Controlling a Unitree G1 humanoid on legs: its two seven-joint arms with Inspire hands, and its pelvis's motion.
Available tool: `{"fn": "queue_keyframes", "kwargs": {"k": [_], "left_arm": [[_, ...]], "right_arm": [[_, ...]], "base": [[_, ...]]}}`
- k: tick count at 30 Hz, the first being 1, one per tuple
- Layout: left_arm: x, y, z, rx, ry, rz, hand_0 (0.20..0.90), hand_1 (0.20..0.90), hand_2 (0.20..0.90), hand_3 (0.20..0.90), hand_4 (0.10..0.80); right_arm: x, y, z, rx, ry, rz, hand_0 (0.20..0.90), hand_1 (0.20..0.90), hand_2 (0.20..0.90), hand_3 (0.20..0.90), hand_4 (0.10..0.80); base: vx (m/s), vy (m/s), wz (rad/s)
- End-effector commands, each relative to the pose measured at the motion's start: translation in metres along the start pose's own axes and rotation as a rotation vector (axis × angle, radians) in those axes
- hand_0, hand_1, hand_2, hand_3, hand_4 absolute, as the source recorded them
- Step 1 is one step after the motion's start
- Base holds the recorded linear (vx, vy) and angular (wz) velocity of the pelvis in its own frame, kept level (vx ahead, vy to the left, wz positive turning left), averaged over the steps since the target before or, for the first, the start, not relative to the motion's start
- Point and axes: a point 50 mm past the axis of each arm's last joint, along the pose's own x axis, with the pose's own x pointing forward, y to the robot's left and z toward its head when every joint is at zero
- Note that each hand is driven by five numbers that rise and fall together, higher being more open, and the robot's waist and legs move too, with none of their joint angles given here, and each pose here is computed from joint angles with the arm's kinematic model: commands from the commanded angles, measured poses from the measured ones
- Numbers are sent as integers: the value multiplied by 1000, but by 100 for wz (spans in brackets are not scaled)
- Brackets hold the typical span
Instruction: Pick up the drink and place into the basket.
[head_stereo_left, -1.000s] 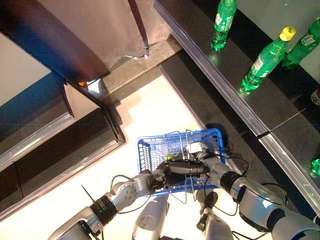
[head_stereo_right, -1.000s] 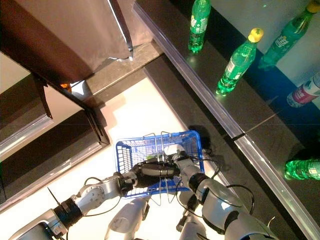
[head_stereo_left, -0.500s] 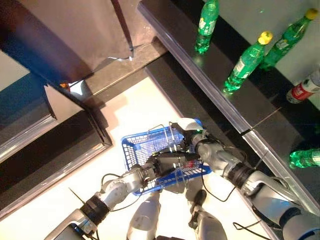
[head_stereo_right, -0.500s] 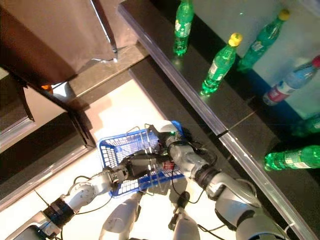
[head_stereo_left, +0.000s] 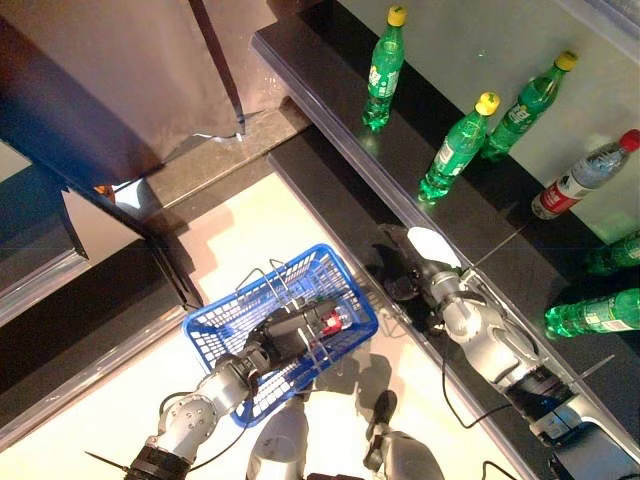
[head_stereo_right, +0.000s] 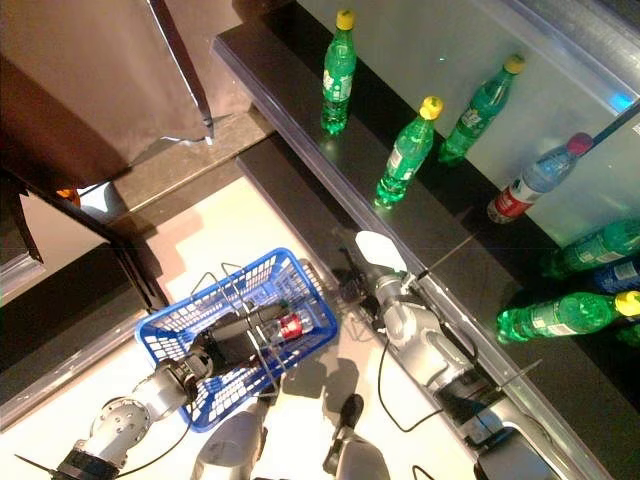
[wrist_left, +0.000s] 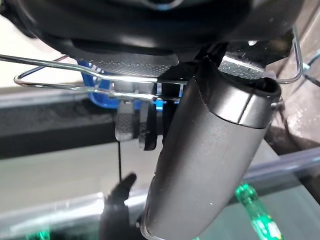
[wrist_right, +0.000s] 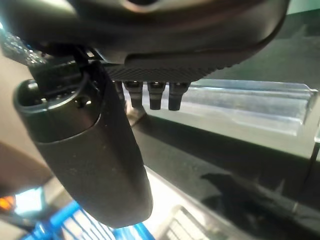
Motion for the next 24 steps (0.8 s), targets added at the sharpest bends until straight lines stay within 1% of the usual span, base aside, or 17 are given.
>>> {"fn": "queue_keyframes", "kwargs": {"k": [1,3,4,6,7,10,11,12,14,17,19,21,22,24], "left_arm": [[-20,-83,34,35,-305,-455,300,300,300,200,100],[-18,-64,36,87,-363,-339,300,300,300,200,100],[-18,-62,35,91,-366,-325,300,300,300,200,100],[-15,-37,32,123,-395,-187,300,300,300,200,100],[-15,-30,31,132,-401,-145,300,300,300,200,100],[-13,-3,25,157,-396,-6,300,300,300,200,100],[-15,9,21,195,-396,44,300,300,300,200,100],[-16,18,17,204,-377,90,300,300,300,200,100],[-15,43,2,181,-338,185,300,300,300,200,100],[-16,66,-10,235,-308,279,300,300,300,200,100],[-17,79,-18,232,-277,339,300,300,300,200,100],[-17,103,-38,207,-211,436,300,300,300,200,100],[-17,106,-42,197,-197,450,300,300,300,200,100],[-19,121,-59,170,-135,519,300,300,300,200,100]], "right_arm": [[-20,7,8,145,-122,-75,900,900,900,900,800],[-31,11,3,252,-118,-81,900,900,900,900,800],[-32,11,2,268,-116,-81,900,900,900,900,800],[-42,20,-2,407,-104,-72,900,900,900,900,800],[-44,23,-3,445,-99,-60,900,900,900,900,800],[-53,37,-9,598,-62,11,900,900,900,900,800],[-58,45,-11,657,-45,50,900,900,900,900,800],[-62,51,-13,701,-33,79,900,900,900,900,800],[-71,67,-19,816,14,134,900,900,900,900,800],[-78,82,-23,904,58,177,900,900,900,900,800],[-83,92,-27,1001,97,211,900,900,900,900,800],[-94,116,-37,1070,201,273,900,900,900,900,800],[-96,121,-40,1089,234,287,900,900,900,900,800],[-108,142,-53,1125,363,331,900,900,900,900,800]], "base": [[-27,3,-4],[-33,0,-3],[-48,-7,-2],[-50,-7,-8],[-49,-9,-15],[-44,-9,-11],[-43,-5,-2],[-53,-4,-9],[-54,0,-24],[-42,4,-11],[-41,11,-15],[-55,20,-21],[-56,14,-14],[-47,5,-15]]}}
